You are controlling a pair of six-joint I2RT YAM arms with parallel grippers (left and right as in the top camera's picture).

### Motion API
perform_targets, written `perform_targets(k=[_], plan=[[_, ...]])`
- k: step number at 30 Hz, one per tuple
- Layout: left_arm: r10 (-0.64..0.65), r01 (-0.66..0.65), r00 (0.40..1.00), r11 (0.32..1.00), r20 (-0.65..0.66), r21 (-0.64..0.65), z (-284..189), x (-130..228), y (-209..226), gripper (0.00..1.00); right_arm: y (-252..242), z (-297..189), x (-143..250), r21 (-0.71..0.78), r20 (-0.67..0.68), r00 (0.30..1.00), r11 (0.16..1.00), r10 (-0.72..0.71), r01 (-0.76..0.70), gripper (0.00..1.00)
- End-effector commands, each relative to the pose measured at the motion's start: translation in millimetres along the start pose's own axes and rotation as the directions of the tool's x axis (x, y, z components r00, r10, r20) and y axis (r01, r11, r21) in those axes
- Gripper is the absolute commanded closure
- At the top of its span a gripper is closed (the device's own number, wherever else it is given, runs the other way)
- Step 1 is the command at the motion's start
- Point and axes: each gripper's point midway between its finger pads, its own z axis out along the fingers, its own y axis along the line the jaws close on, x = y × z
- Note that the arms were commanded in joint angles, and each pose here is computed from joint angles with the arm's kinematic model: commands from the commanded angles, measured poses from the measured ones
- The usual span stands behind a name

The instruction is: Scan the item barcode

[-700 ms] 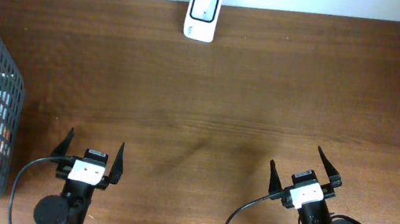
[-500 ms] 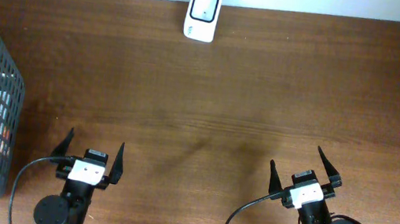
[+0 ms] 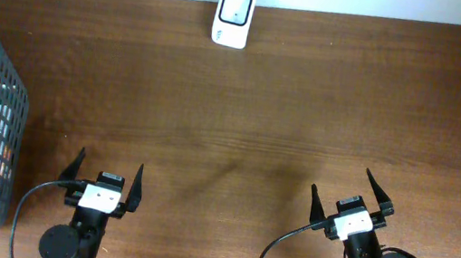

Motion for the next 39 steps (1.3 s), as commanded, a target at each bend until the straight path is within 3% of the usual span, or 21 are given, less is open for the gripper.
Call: perform_targets(k=[1,39], plan=[[0.008,-0.008,1.0,1.0,-0.004,-0.009,-0.3,1.5,1.5,0.01,3.5,0.3,2.0,-0.014,-0.003,1.0,1.0,0.008,-0.008,0.02],[0.012,-0.011,1.0,1.0,0.029,-0.029,-0.6,-7.0,5.8,0.01,3.5,0.3,2.0,-0.014,-0.003,1.0,1.0,0.008,-0.008,0.02]])
